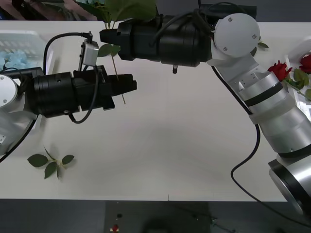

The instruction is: Put the red flowers into the right box and the blue flowers into the left box

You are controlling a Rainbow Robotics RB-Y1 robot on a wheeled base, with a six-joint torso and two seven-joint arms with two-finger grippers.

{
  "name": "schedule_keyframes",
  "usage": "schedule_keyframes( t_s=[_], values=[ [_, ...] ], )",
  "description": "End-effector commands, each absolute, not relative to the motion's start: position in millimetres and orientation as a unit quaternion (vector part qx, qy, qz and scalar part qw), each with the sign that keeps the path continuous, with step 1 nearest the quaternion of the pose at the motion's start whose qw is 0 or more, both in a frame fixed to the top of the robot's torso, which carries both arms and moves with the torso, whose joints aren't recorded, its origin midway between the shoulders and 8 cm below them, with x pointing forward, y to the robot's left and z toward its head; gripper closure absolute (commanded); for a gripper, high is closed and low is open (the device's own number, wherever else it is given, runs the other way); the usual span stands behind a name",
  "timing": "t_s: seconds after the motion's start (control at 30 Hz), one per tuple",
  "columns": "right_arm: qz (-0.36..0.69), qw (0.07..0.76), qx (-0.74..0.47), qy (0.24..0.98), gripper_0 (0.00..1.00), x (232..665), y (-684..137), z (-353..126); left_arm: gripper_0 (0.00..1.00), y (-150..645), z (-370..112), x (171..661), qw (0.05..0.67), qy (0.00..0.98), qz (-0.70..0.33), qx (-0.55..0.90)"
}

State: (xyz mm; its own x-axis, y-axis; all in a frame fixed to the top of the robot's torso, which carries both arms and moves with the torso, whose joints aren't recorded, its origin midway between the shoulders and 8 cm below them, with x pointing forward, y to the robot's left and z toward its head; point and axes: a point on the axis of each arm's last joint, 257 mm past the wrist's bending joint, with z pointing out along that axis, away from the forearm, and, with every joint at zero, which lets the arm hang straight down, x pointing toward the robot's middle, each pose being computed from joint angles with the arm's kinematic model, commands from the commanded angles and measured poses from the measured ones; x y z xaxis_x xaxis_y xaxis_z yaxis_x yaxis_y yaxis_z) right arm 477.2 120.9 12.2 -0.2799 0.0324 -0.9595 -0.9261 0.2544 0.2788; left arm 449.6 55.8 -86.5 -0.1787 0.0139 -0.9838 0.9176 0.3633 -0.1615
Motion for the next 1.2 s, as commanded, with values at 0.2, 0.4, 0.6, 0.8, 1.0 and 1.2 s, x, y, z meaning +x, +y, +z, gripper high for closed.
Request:
schedule_keyframes(
  t_s=[0.2, 0.4, 0.6, 0.8, 1.0, 1.2],
  values=[
    [0.497, 0.491, -0.367, 0.614, 1.00, 469, 129, 23, 1.00, 59, -69, 451, 0.541, 0.622, -0.411, 0.389],
    [0.485, 0.497, -0.374, 0.614, 0.62, 472, 127, 21, 1.00, 61, -67, 454, 0.545, 0.623, -0.410, 0.383],
    [0.473, 0.505, -0.382, 0.612, 0.37, 475, 124, 21, 1.00, 78, -59, 458, 0.550, 0.629, -0.412, 0.365],
    [0.472, 0.508, -0.384, 0.610, 0.34, 476, 119, 22, 1.00, 146, -51, 472, 0.550, 0.663, -0.334, 0.382],
    [0.464, 0.509, -0.391, 0.610, 0.33, 478, 111, 22, 1.00, 264, -69, 487, 0.522, 0.732, -0.173, 0.402],
    [0.411, 0.493, -0.437, 0.630, 0.32, 487, 62, 7, 1.00, 407, -89, 499, 0.451, 0.792, 0.018, 0.411]
  ],
)
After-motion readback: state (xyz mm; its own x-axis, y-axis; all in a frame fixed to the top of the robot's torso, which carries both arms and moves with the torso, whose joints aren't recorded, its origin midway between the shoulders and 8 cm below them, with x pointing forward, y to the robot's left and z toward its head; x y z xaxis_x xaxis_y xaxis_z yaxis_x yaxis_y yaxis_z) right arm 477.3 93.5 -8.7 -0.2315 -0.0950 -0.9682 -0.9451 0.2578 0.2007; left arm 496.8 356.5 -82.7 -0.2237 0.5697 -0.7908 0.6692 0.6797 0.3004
